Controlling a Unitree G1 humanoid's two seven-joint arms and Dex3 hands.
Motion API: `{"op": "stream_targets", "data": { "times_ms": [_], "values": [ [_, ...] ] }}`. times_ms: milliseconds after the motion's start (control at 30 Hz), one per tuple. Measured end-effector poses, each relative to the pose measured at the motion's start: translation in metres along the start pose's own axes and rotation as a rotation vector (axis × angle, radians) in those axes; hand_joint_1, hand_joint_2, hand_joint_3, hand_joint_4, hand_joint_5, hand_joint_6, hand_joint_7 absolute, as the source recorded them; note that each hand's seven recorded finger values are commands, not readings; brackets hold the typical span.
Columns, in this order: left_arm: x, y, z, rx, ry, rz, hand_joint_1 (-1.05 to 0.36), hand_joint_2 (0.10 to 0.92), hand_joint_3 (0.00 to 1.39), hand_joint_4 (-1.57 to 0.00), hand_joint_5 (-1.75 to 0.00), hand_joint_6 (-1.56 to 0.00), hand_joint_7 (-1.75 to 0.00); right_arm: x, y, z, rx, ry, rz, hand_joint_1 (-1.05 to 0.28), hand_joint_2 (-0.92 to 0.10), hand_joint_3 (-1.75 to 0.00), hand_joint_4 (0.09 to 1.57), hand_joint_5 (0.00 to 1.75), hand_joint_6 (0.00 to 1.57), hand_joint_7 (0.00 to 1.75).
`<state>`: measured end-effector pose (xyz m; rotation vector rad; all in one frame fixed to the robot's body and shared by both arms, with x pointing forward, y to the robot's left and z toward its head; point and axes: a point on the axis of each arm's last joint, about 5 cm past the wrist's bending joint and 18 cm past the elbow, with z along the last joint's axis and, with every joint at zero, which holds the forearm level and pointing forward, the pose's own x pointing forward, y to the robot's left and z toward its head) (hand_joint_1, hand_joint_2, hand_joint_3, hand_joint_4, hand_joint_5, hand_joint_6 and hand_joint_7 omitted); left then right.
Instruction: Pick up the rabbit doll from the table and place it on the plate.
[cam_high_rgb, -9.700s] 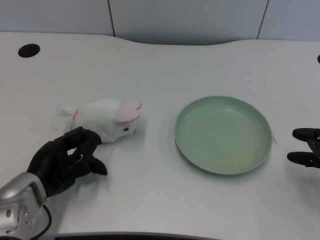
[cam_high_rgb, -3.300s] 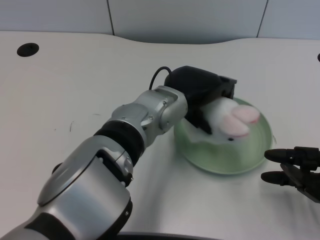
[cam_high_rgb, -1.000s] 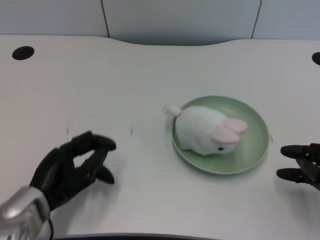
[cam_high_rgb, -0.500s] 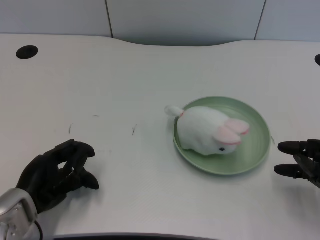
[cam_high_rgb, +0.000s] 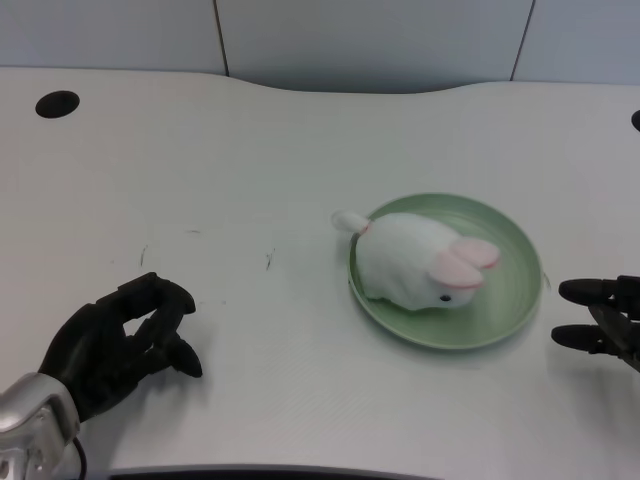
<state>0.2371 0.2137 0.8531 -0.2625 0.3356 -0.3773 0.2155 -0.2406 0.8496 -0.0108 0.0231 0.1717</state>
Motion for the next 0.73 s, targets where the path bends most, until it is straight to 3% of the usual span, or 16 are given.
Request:
{"op": "stream_targets", "data": {
  "times_ms": [67,133,267,533,733],
  "values": [
    [0.0005,-0.0008,-0.0004,0.001,0.003,-0.004,-0.44,0.921,0.52,-0.61,-1.75,-0.42,-1.67,0.0017,-0.0007,-0.0007,0.007,0.001,0.003,-0.45,-0.92,-0.2,1.14,0.0,1.05,0.0],
    [0.0011,-0.0015,-0.0008,-0.006,0.011,-0.003,-0.44,0.921,0.53,-0.61,-1.75,-0.41,-1.68,0.0031,-0.0019,-0.0012,0.021,0.001,-0.002,-0.46,-0.92,-0.19,1.14,0.0,1.05,0.0],
    [0.0011,-0.0016,-0.0007,-0.006,0.012,-0.007,-0.43,0.921,0.55,-0.6,-1.75,-0.39,-1.69,0.0055,-0.0035,0.0,0.019,-0.02,-0.002,-0.46,-0.92,-0.19,1.13,0.0,1.05,0.0],
    [0.002,0.0014,0.002,0.009,-0.007,-0.026,-0.42,0.921,0.56,-0.6,-1.75,-0.38,-1.68,0.0054,-0.0032,-0.0019,0.016,-0.005,0.004,-0.45,-0.92,-0.22,1.13,0.01,1.05,0.0],
    [0.0023,0.0017,0.0018,0.007,-0.005,-0.025,-0.42,0.921,0.56,-0.58,-1.75,-0.38,-1.66,0.0065,-0.0033,-0.0012,0.016,-0.007,0.005,-0.45,-0.92,-0.22,1.15,0.01,1.05,0.0]
  ]
}}
